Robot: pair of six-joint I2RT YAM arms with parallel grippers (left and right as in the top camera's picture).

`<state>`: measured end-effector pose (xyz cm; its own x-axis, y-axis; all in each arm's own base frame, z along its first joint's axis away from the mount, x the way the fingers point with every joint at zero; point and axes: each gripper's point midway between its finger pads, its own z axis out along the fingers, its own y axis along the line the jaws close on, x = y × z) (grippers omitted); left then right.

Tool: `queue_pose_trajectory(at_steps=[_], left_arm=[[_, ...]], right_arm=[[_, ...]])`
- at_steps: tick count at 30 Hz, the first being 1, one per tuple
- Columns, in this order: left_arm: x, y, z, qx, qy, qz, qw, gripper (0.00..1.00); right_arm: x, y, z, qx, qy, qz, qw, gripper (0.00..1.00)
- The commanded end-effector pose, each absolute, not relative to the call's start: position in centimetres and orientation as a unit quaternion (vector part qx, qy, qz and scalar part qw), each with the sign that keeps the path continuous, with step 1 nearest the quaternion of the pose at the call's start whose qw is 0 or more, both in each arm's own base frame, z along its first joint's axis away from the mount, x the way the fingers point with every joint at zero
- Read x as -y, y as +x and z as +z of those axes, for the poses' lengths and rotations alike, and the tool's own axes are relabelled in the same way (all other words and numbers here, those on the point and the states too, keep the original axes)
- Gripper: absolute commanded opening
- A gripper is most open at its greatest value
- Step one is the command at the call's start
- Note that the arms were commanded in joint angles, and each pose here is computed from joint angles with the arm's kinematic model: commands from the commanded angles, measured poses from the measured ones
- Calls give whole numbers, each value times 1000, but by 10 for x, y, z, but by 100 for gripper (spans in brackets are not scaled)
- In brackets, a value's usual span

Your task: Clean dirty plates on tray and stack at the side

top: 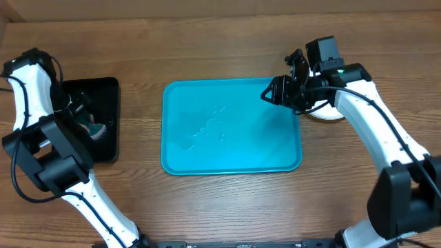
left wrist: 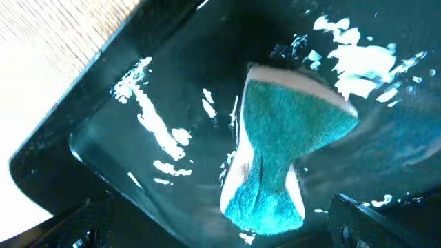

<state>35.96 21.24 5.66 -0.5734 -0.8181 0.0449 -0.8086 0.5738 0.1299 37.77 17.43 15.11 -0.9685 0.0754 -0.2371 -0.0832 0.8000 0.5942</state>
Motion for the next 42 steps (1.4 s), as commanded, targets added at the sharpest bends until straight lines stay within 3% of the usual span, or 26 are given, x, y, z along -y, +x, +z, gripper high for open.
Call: queue_pose_trajectory(at_steps=[1,5,9,14,25,30,33,42], left_arm=[[-204,372,75,897,440,-11,31,100],[-194,377,107,902,432,21,11,100],[-160,386,174,915,383,110,-64,100],[-126,375,250,933,307,107,-157,100],[-15,302,318,964,177,58,-190,100],[12,259,346,949,160,24,-271,100],[16,226,356,930,181,26,-318,100],[-21,134,340,872,269,45,-406,100]], right_arm=[[-174,372,193,-929,-17,325,174,57],[-164,361,220,-927,0,314,204,58],[-149,343,265,-917,19,301,263,58],[-115,314,305,-908,40,242,340,57],[-74,217,284,-922,63,184,335,58],[-67,200,264,-912,64,181,364,72],[-66,199,261,-908,63,184,372,100],[-64,219,282,-883,66,181,427,100]])
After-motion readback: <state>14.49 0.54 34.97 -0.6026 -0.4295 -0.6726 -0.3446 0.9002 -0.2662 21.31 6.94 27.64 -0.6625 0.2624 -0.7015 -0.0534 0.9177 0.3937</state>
